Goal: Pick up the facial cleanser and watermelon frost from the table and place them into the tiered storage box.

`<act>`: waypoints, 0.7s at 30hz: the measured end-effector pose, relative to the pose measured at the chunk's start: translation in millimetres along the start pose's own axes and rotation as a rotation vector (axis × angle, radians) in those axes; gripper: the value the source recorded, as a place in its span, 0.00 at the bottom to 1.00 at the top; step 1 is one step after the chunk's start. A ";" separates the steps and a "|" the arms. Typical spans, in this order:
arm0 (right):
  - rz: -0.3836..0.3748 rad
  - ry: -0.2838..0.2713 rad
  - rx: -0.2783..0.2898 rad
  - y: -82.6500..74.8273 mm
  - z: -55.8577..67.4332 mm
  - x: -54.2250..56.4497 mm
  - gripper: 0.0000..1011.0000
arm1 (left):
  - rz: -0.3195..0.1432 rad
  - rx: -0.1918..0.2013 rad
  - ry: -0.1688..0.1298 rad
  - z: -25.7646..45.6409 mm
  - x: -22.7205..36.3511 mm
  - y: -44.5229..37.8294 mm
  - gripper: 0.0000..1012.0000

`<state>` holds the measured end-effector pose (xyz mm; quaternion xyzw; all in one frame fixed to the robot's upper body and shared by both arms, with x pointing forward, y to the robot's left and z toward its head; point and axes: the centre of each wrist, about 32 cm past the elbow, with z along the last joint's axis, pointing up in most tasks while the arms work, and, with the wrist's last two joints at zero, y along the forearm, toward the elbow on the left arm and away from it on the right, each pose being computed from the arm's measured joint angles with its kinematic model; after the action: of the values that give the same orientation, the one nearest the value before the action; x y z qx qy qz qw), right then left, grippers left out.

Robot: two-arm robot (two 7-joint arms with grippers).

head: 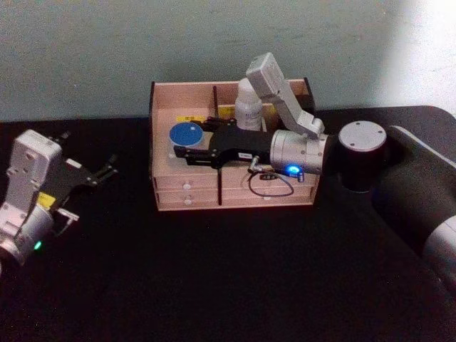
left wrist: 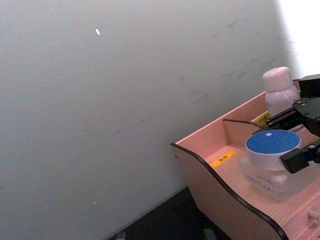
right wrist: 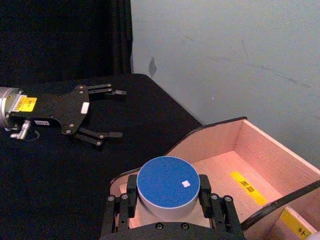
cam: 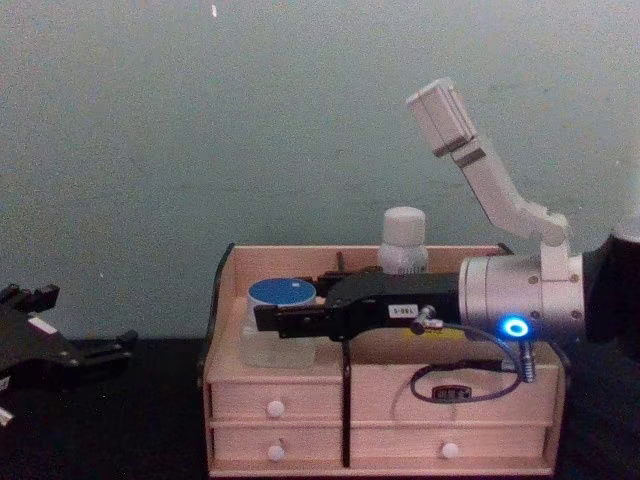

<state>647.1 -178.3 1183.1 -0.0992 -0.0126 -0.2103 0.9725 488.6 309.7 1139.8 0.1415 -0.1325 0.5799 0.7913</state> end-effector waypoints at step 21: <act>-0.008 0.005 -0.002 0.0 -0.7 0.7 0.72 | 0.000 0.000 0.000 0.0 0.0 0.0 0.99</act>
<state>647.8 -178.7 1182.5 -0.0998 -0.0101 -0.2143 0.9716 488.6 309.7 1139.8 0.1415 -0.1325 0.5799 0.7913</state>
